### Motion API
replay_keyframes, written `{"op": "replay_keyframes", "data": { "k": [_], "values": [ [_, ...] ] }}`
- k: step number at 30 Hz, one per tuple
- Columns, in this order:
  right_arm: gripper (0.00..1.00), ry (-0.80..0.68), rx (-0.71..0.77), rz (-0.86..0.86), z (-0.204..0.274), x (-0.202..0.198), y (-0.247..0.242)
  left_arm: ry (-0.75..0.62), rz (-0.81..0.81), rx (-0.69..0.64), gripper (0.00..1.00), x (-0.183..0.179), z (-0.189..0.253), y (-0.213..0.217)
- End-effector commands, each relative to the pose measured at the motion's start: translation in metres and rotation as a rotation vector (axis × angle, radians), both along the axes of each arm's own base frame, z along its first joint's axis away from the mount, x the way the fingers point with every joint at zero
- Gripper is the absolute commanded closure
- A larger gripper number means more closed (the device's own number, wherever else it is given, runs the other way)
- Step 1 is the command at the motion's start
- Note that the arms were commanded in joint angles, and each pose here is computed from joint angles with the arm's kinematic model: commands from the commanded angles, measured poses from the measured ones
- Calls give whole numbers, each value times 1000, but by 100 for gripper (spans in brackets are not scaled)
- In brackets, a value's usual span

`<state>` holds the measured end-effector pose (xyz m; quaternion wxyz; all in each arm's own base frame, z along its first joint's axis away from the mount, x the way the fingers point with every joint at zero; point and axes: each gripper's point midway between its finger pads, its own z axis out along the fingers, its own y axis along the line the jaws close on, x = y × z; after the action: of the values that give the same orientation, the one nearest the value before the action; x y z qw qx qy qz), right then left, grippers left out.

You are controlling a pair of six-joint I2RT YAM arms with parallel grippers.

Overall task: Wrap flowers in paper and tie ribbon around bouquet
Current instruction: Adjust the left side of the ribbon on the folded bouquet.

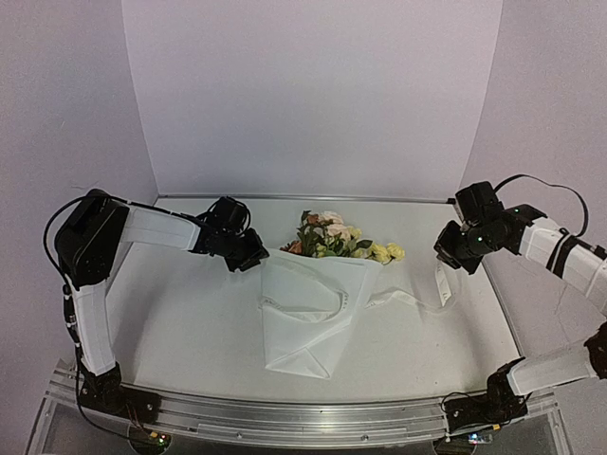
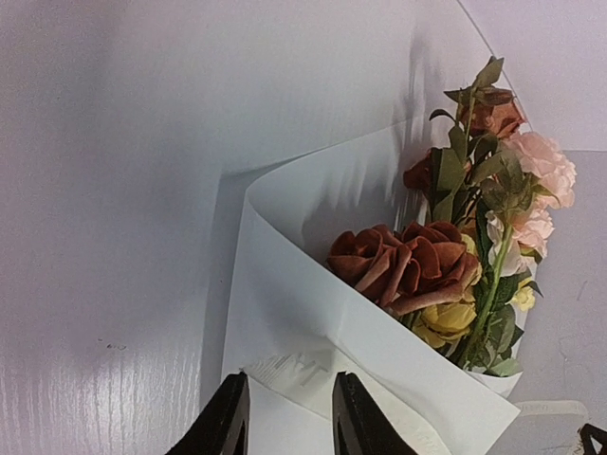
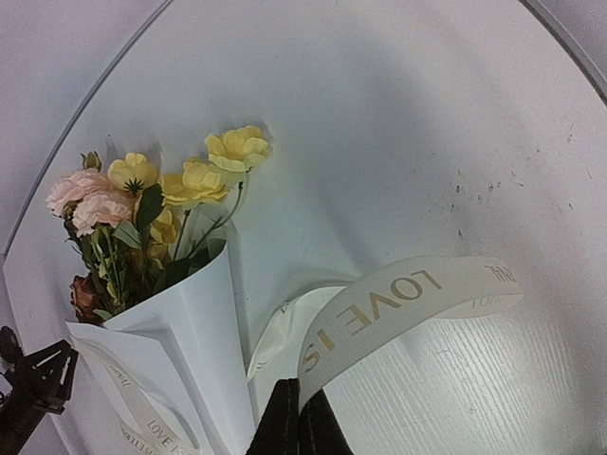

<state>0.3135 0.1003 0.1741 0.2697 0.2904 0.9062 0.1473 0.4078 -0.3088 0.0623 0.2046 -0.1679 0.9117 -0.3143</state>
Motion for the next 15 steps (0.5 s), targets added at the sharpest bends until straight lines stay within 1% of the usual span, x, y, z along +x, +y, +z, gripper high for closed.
{"op": "replay_keyframes", "data": {
  "k": [1,9,12,15],
  "values": [
    [100,-43,8,4,13,1,-1,-33,0,-28,78,9,6,-2],
    [100,-54,11,6,17,2,0,-132,-57,-34,98,15,32,-8],
    [100,-58,11,7,18,2,0,-214,-108,-78,100,16,56,-18],
    [100,-63,11,11,21,3,0,-297,-187,-123,100,8,84,-35]
  ]
}}
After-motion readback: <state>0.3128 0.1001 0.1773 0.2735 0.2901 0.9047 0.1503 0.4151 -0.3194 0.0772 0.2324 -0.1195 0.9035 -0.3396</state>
